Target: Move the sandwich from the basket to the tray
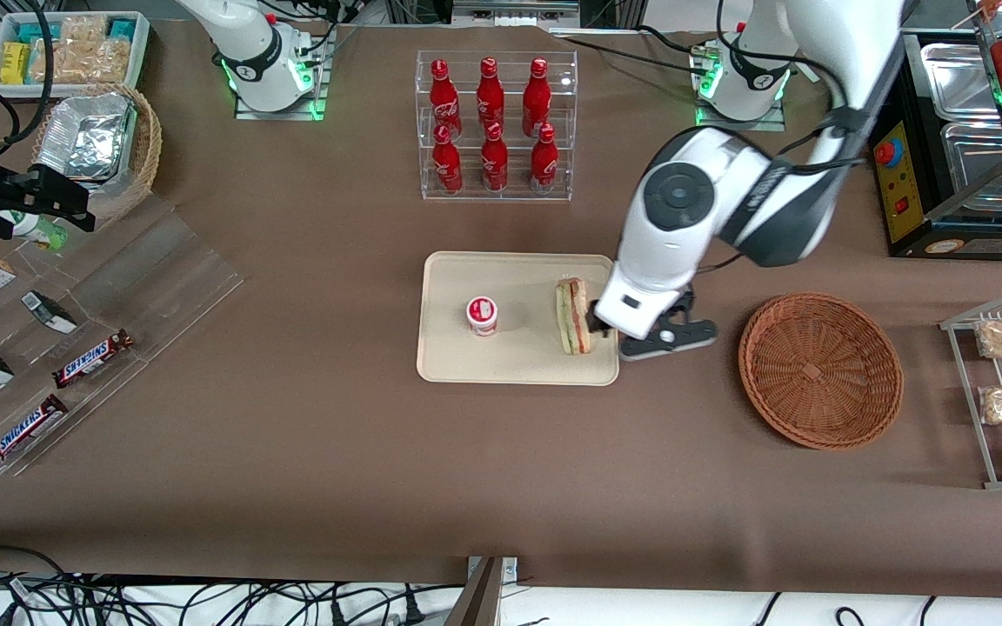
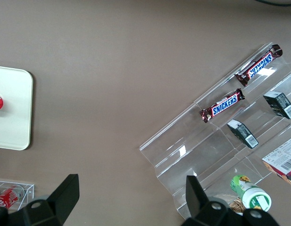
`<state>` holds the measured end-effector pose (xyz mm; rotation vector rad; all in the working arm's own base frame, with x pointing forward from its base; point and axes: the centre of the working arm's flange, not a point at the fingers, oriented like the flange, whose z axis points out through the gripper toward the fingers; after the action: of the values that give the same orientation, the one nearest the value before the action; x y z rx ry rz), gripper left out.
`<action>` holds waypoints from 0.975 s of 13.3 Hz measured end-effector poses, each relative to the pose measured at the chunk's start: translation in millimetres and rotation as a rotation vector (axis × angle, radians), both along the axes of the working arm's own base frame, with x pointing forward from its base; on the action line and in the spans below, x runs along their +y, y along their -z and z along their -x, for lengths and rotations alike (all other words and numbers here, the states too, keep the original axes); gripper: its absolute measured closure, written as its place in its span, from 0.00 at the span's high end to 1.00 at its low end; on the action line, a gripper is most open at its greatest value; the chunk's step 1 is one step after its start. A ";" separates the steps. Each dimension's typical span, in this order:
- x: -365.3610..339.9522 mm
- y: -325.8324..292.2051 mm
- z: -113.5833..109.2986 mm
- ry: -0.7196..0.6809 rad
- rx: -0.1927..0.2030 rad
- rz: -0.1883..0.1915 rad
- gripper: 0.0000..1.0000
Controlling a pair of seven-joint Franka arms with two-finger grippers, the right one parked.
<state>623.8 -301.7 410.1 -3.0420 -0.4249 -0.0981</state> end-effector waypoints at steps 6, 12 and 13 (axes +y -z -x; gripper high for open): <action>63.6 -56.3 -23.1 -0.096 0.011 0.042 1.00; 106.6 -71.4 -29.2 -0.037 0.048 0.084 1.00; 116.5 -77.1 -29.0 -0.016 0.053 0.087 1.00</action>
<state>652.7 -185.2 487.3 -3.1175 -0.4615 0.0023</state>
